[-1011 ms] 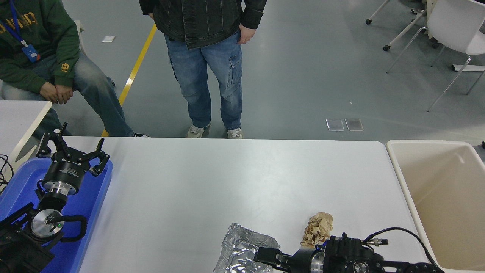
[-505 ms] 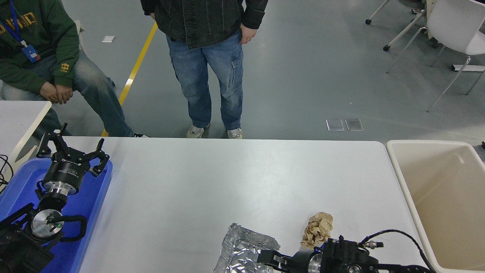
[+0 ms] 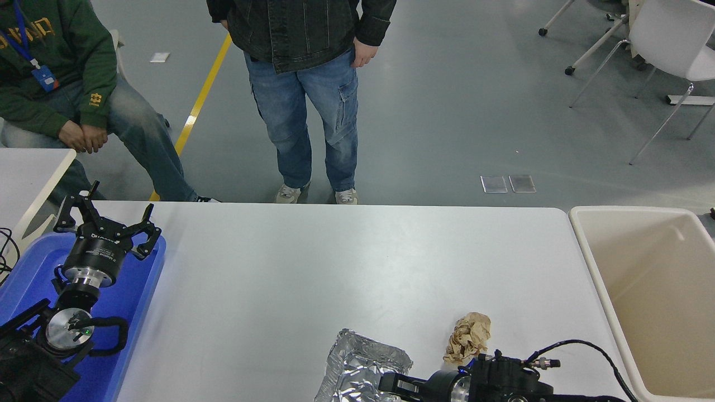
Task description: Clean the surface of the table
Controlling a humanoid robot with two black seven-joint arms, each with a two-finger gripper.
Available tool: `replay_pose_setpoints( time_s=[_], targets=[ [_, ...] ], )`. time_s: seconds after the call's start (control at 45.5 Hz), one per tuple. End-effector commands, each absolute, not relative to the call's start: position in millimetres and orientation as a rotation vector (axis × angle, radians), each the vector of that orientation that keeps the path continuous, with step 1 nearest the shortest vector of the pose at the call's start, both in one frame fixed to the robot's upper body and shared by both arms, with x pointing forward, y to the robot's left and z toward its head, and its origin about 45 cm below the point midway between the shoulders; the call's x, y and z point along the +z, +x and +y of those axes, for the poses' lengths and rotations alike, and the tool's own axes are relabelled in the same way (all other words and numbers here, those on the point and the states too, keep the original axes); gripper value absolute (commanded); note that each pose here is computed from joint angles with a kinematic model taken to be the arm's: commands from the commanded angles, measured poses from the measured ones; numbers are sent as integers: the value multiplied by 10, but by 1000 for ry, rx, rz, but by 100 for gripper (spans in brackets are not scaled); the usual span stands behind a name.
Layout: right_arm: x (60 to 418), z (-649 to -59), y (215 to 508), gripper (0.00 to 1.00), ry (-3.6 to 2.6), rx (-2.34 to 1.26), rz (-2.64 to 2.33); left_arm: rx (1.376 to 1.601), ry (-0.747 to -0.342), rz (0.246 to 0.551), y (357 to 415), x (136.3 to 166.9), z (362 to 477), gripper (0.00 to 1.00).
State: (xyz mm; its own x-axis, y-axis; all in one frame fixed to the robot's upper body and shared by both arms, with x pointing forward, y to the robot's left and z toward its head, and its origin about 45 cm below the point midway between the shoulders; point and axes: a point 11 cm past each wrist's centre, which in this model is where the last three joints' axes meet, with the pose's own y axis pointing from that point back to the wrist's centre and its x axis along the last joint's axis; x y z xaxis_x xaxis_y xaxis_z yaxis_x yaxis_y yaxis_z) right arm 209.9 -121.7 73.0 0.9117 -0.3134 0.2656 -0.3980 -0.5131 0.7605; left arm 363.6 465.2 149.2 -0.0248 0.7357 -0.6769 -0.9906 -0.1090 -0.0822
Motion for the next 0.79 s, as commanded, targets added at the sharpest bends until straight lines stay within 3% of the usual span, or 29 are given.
replay_pose_setpoints(
  time_s=[0.0,0.176,0.286,0.374,0.769],
  targets=[
    [697,-1186,2074,33,2177,142,-482,1563,-680,491,3637,1494,4653,100],
    [701,-1185,2079,26,2177,143,-482,1561,-680,491,3639,1495,4649,100],
    [714,-1176,2094,15,2187,156,-483,1563,-680,491,3637,1494,4653,100],
    [709,-1184,2113,0,2187,173,-484,1562,-679,492,3633,1490,4650,100],
    [684,-1220,2162,0,2183,217,-487,1563,-680,491,3637,1494,4653,100]
  ],
)
